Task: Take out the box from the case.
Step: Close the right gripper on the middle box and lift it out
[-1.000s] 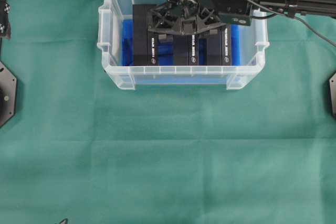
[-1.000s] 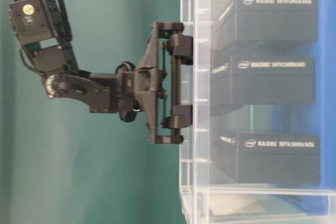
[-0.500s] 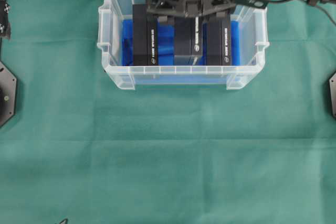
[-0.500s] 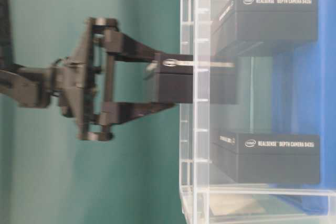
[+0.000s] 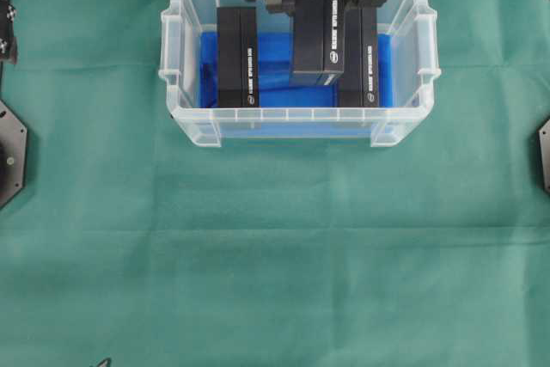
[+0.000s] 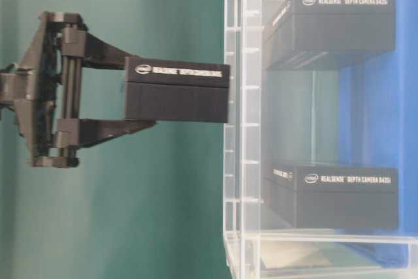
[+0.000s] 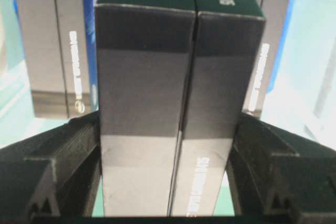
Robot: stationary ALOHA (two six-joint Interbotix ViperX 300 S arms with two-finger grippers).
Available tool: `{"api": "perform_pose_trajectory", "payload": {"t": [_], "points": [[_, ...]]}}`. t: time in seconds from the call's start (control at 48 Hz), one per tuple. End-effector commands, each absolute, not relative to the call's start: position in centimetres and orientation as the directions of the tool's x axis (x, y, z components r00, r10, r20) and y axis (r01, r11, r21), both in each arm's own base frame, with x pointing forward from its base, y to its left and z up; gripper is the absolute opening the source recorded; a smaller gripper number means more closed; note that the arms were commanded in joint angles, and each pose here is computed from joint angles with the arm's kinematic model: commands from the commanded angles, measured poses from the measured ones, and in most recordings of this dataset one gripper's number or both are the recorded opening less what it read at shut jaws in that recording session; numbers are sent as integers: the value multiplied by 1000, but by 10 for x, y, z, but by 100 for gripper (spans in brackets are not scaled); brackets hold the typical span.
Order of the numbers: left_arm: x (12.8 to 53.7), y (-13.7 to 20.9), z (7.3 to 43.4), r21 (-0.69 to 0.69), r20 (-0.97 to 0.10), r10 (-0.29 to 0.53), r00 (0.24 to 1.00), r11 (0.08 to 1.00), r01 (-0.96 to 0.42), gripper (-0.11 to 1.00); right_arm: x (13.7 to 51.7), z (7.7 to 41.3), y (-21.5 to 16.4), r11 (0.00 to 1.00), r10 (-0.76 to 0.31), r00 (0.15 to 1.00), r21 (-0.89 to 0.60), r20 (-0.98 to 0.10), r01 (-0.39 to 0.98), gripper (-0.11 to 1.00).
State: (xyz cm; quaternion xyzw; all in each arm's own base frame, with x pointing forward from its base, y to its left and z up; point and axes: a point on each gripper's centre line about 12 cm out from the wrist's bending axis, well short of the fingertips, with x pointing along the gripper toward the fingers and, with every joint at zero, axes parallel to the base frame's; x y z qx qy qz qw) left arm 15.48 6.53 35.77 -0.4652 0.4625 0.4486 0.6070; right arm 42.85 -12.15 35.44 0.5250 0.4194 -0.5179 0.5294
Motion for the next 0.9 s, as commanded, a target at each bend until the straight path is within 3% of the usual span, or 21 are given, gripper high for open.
{"api": "perform_pose_trajectory", "payload": {"t": [0.0, 0.875], "points": [[155, 65, 362, -164, -975, 120, 185, 163, -973, 95, 416, 392, -116, -79, -131, 192, 203, -973, 976, 66], [155, 65, 362, -165, -975, 120, 185, 158, -973, 95, 414, 401, -113, -76, -131, 195, 206, -972, 976, 66]]}}
